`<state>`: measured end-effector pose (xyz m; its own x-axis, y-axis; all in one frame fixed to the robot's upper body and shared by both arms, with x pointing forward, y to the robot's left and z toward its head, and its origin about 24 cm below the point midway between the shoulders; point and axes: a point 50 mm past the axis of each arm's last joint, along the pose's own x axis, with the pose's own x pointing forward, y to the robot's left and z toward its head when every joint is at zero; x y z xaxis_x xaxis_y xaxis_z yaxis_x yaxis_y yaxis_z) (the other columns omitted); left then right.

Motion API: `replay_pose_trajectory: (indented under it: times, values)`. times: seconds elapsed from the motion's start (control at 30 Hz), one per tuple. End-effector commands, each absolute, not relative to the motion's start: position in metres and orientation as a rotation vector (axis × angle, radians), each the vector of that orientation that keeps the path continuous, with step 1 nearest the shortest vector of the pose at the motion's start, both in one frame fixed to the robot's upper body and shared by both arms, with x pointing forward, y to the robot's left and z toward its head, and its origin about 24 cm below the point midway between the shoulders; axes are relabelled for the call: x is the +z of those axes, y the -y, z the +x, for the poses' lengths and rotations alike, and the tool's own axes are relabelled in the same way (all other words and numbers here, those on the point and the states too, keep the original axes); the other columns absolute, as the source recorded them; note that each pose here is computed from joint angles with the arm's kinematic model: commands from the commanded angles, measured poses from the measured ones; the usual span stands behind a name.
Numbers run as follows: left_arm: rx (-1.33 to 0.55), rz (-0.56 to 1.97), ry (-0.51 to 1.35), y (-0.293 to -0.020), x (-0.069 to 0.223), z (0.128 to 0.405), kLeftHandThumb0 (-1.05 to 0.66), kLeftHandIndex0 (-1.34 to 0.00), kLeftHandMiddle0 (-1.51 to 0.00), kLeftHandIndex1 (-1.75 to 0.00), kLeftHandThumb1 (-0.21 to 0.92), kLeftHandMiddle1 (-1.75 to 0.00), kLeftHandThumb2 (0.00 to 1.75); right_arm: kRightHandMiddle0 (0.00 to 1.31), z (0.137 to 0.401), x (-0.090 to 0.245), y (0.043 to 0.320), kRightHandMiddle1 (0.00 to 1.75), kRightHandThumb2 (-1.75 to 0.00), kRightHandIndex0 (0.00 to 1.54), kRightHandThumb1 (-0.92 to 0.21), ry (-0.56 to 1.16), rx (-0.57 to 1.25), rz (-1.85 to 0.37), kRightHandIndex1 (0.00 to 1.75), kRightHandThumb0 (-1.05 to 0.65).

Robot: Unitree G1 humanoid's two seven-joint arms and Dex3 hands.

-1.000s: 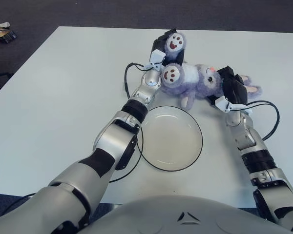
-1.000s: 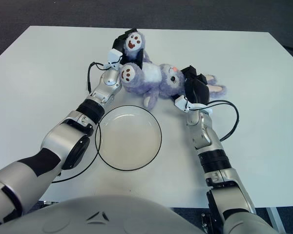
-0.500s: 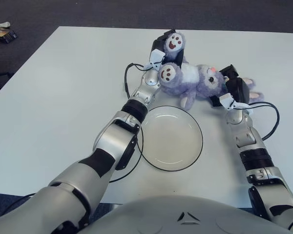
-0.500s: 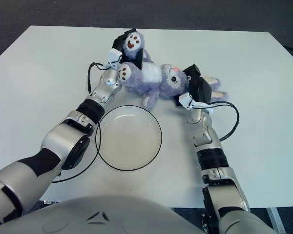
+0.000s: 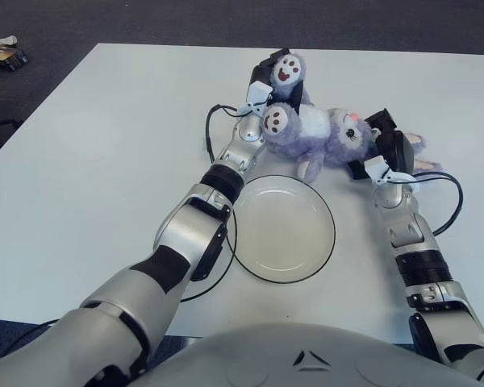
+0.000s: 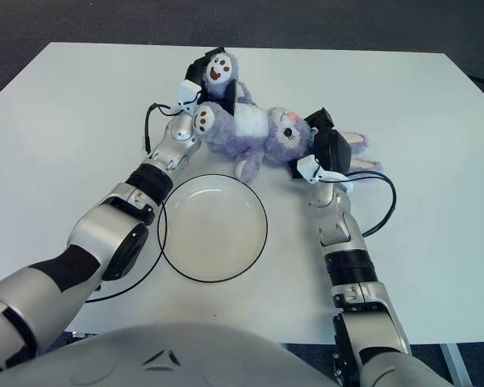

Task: Put the doll into the plate.

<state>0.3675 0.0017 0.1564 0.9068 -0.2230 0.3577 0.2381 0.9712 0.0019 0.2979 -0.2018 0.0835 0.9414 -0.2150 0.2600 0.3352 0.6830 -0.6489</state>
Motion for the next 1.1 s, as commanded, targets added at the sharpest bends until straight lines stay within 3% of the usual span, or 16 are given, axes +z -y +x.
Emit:
replay_pose_trajectory:
  times: [0.0,0.6,1.07]
  values:
    - [-0.38,-0.243,0.345,0.064,0.174,0.337,0.52,-0.97,-0.72,-1.75,0.18,-1.75,1.48,0.6,0.29,0.077,0.207,1.75,-1.62,0.82,-0.04,0.112,-0.303,-0.756,1.7,0.0]
    - [-0.378,-0.286,0.339,0.041,0.185,0.342,0.52,-0.97,-0.72,-1.75,0.17,-1.75,1.49,0.66,0.282,0.101,0.201,1.75,-1.68,0.93,0.05,0.141,-0.227,-0.76,1.6,0.0]
    - [-0.385,-0.257,0.307,0.025,0.202,0.345,0.53,-0.98,-0.73,-1.75,0.16,-1.75,1.5,0.66,0.284,0.13,0.19,1.75,-1.69,0.94,0.05,0.177,-0.143,-0.759,1.61,0.0]
